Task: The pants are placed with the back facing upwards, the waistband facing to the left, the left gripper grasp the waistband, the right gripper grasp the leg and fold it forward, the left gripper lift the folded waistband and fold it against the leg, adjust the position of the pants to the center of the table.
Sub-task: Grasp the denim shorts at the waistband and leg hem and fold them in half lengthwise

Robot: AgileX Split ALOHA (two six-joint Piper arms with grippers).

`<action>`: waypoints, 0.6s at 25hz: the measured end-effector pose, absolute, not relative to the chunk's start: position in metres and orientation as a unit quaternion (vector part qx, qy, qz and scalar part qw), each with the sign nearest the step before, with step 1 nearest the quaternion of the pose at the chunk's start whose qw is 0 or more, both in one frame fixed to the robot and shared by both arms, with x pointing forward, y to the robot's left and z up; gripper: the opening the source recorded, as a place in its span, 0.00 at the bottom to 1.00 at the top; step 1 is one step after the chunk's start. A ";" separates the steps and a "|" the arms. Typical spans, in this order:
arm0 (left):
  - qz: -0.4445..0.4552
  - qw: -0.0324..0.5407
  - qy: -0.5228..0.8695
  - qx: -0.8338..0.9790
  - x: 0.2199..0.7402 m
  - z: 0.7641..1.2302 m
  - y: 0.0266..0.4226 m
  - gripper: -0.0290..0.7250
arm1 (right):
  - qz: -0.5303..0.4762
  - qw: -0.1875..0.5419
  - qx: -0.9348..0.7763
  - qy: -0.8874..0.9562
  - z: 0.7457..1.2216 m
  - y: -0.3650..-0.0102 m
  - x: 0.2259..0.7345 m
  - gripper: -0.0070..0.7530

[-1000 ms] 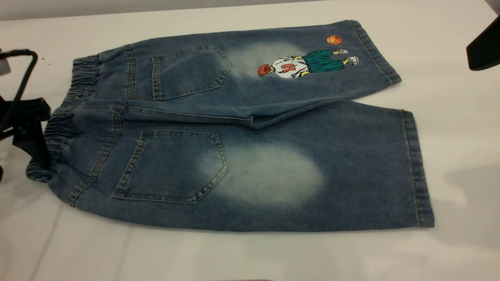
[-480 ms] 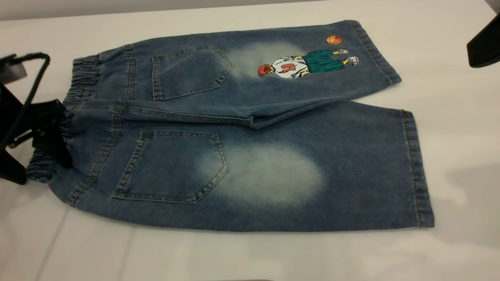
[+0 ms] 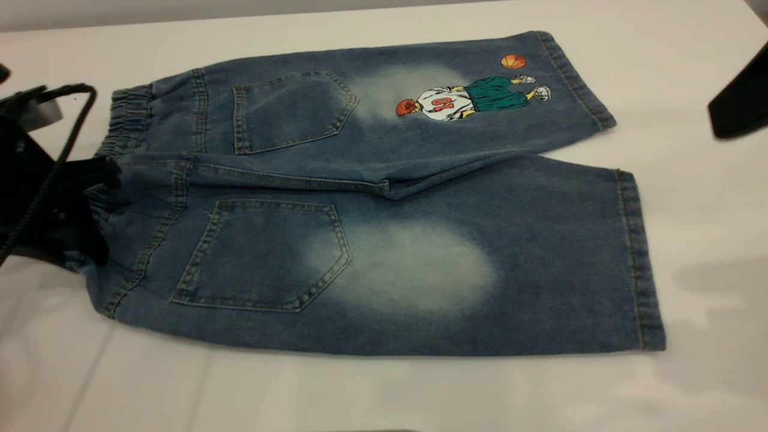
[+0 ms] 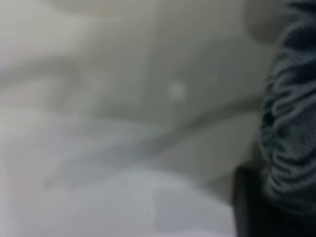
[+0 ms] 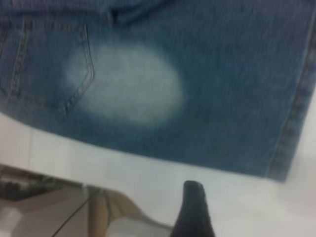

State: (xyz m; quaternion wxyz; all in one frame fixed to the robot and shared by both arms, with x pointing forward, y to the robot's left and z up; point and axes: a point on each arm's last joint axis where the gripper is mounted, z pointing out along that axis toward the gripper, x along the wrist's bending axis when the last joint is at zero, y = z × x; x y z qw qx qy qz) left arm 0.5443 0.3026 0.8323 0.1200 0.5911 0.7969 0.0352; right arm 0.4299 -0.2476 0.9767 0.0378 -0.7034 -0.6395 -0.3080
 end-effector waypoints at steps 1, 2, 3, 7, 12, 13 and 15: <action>0.037 0.122 0.794 0.595 0.545 0.833 0.299 0.17 | -0.303 0.051 -0.711 -0.633 0.972 -0.247 0.431 0.64; 0.040 0.126 0.791 0.598 0.546 0.835 0.297 0.16 | -0.295 0.065 -0.718 -0.627 0.966 -0.246 0.432 0.64; 0.043 0.128 0.788 0.601 0.546 0.837 0.295 0.16 | -0.288 0.078 -0.725 -0.621 0.959 -0.245 0.431 0.64; 0.055 0.147 0.780 0.606 0.548 0.852 0.290 0.16 | -0.243 0.136 -0.747 -0.604 0.921 -0.243 0.425 0.64; 0.068 0.167 0.774 0.607 0.549 0.871 0.289 0.16 | -0.237 0.170 -0.755 -0.587 0.890 -0.239 0.430 0.64; 0.069 0.170 0.774 0.607 0.549 0.873 0.289 0.16 | -0.239 0.174 -0.758 -0.582 0.884 -0.238 0.432 0.64; 0.071 0.172 0.772 0.607 0.549 0.875 0.289 0.16 | -0.239 0.182 -0.762 -0.573 0.873 -0.237 0.436 0.64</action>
